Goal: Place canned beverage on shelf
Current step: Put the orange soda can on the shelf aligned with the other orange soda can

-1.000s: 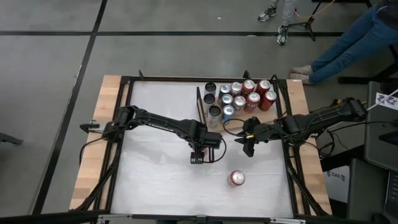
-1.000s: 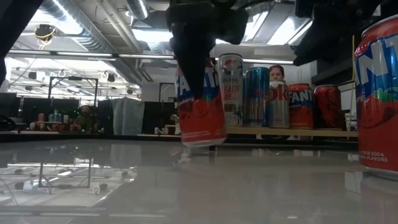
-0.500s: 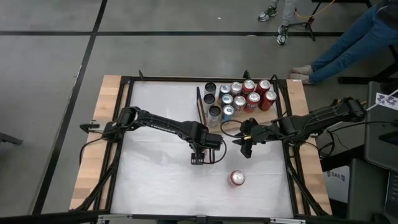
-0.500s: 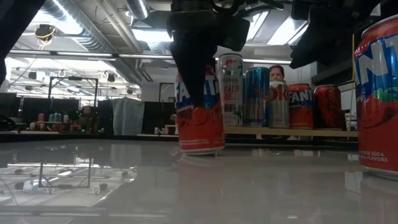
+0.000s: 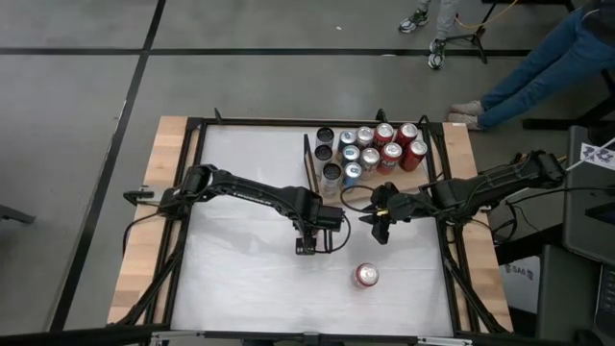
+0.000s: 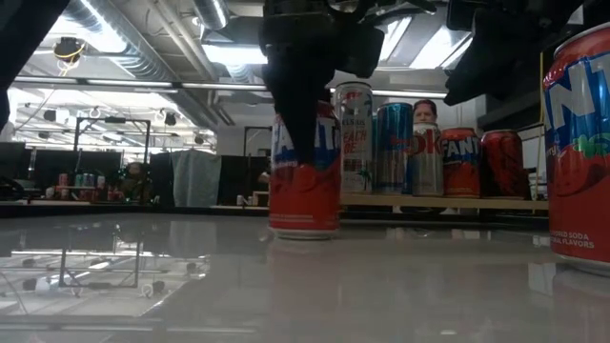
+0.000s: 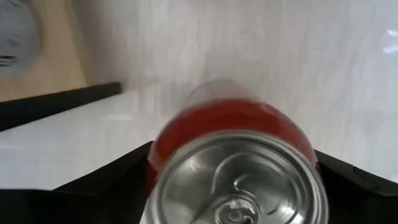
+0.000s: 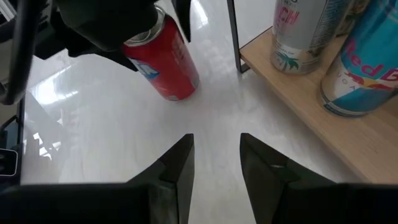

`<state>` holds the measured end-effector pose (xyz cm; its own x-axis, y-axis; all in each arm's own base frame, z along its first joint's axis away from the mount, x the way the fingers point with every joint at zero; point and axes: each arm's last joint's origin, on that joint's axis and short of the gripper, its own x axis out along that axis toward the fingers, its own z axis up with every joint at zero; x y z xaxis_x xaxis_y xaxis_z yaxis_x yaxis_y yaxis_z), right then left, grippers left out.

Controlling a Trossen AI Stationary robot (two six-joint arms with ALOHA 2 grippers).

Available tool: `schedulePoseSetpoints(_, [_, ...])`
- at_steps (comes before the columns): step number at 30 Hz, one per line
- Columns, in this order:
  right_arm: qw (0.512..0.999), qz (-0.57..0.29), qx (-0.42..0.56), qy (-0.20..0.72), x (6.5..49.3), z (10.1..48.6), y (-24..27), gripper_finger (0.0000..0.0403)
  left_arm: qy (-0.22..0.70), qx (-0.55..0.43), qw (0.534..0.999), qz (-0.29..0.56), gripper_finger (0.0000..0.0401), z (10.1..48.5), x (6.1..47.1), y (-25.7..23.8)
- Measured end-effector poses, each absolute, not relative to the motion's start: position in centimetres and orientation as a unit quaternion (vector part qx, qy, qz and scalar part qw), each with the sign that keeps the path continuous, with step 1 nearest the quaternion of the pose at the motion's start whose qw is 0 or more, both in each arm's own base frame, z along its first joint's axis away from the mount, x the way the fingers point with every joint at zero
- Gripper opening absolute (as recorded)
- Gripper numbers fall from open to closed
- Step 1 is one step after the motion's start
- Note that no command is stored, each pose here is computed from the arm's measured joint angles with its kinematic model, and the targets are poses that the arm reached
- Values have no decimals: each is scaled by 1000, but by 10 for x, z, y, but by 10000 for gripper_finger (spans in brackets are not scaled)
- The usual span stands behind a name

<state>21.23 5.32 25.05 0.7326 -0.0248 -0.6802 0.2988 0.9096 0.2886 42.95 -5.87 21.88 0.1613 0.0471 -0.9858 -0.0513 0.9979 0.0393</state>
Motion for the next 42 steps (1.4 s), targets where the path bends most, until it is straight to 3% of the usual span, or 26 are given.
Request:
schedulePoseSetpoints(5, [911,-89,193,355,212,251,53,117,635,-8,768,80,353,219,431,-57])
schedulePoseSetpoints(16, [911,-89,193,354,212,251,53,117,633,-13,771,71,351,222,430,-57])
schedulePoseSetpoints(35, [911,-87,197,351,213,251,53,117,600,-1,797,66,351,269,408,-67])
schedulePoseSetpoints(42, [914,-82,202,342,214,253,54,118,621,36,782,48,351,289,386,-74])
